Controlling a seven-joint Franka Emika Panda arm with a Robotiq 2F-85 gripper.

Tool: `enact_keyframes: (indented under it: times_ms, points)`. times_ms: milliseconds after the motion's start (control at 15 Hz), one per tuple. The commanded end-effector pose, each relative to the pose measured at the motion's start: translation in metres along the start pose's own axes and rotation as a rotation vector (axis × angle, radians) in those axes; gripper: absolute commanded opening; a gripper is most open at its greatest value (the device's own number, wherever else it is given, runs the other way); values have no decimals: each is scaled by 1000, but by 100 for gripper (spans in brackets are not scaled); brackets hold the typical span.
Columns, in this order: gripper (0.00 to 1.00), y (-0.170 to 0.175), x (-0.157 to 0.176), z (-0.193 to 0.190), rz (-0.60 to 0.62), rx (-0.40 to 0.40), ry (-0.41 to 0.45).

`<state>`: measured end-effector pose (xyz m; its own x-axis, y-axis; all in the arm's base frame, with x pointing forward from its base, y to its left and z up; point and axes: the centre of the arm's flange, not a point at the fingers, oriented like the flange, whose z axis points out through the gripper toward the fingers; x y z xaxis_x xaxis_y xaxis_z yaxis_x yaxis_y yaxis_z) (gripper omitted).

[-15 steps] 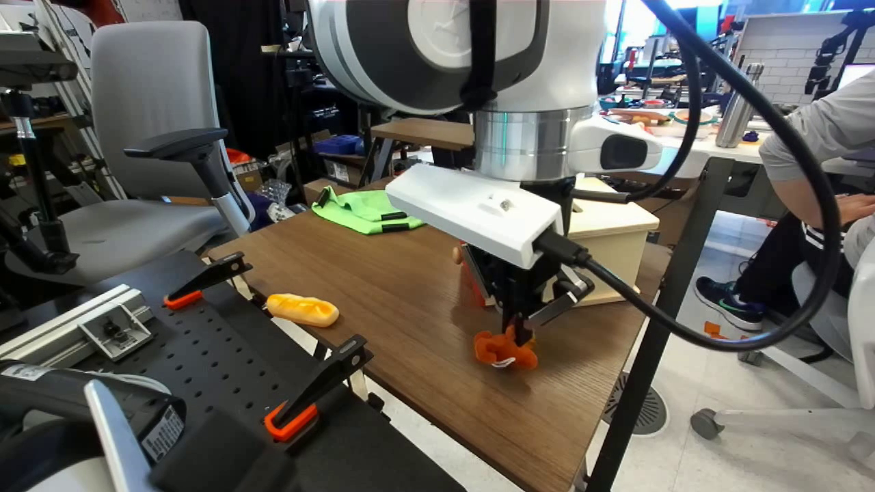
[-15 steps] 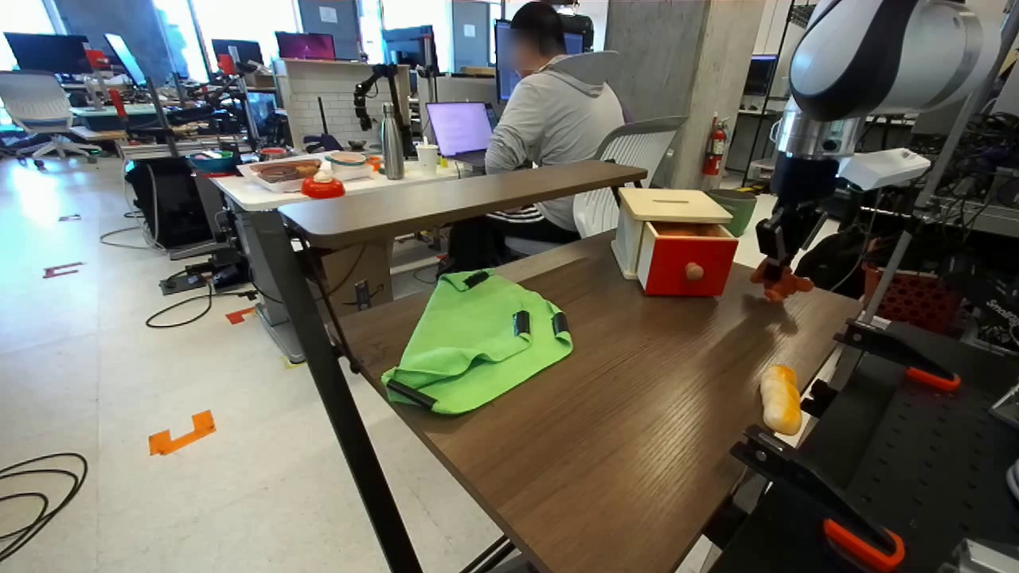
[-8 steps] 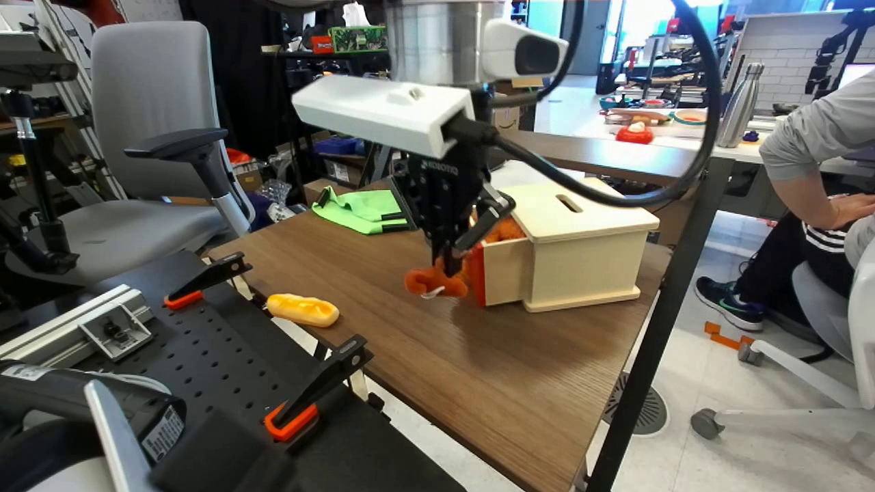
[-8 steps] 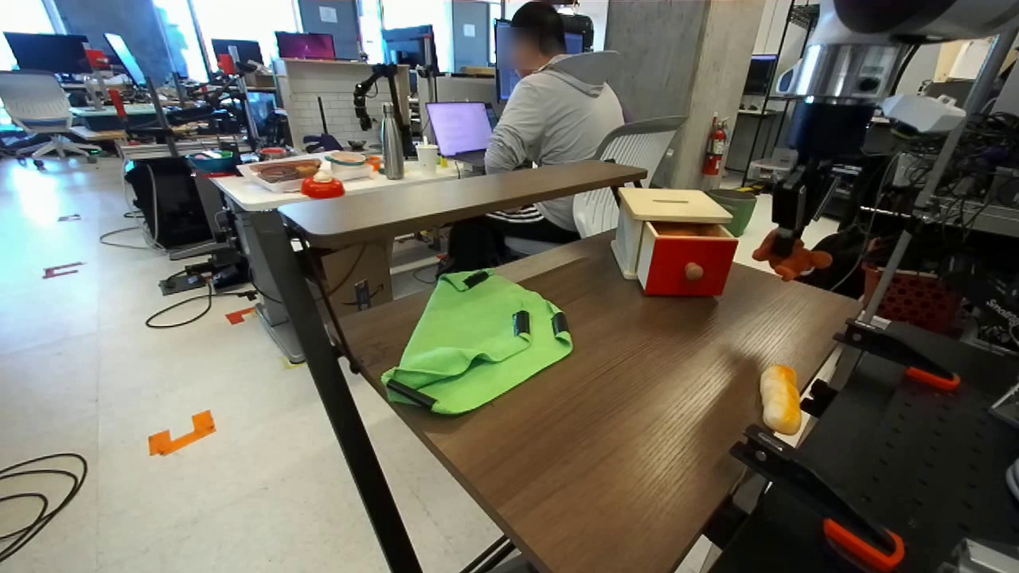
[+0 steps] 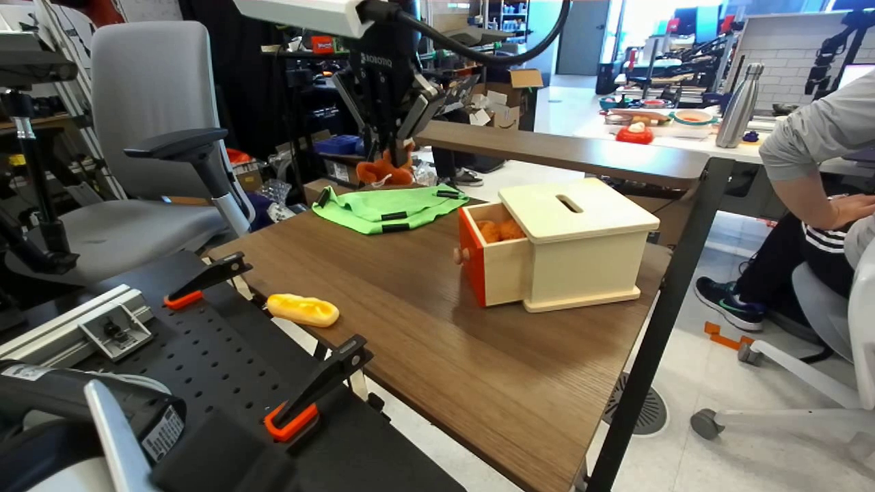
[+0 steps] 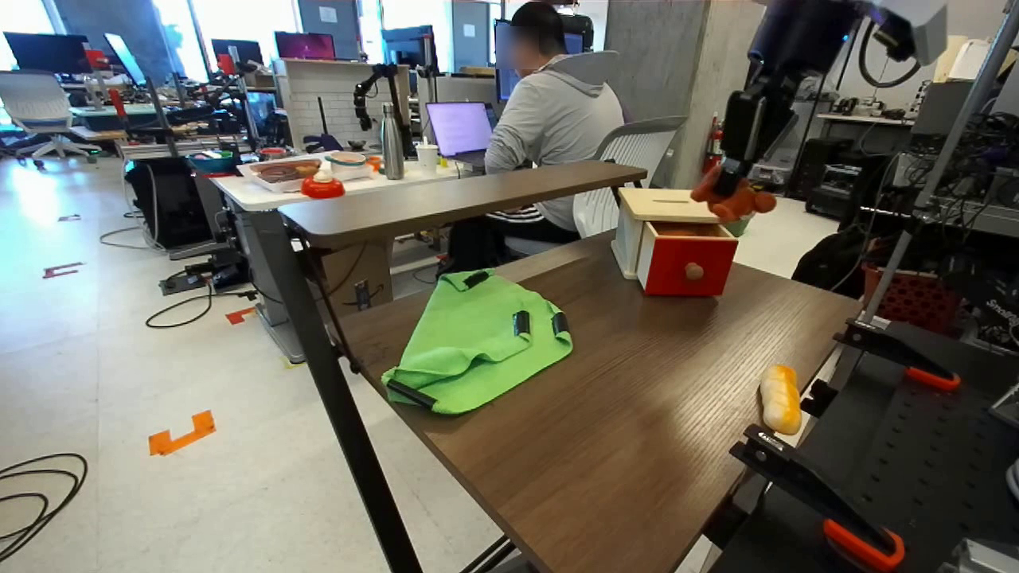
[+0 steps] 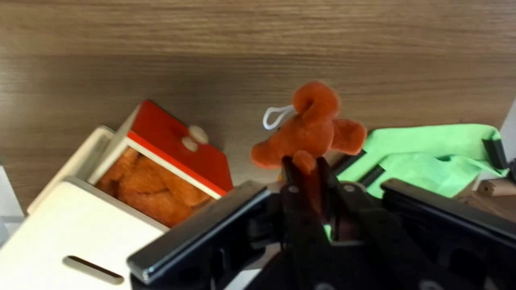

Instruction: Move the orange object to the left

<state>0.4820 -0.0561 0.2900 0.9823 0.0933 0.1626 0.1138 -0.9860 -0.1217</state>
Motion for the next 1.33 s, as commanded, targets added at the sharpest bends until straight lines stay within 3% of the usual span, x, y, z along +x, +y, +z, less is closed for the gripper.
enact_keyframes:
  times_ms: [0, 267, 600, 933, 1267]
  points:
    - [3, -22, 37, 11, -33, 54, 85]
    - [3, -34, 71, 36, -40, 60, 145]
    - [3, -17, 97, 89, -21, -4, 178]
    - [3, 4, 105, 136, 3, -65, 171]
    - [3, 6, 104, 159, -5, -117, 131]
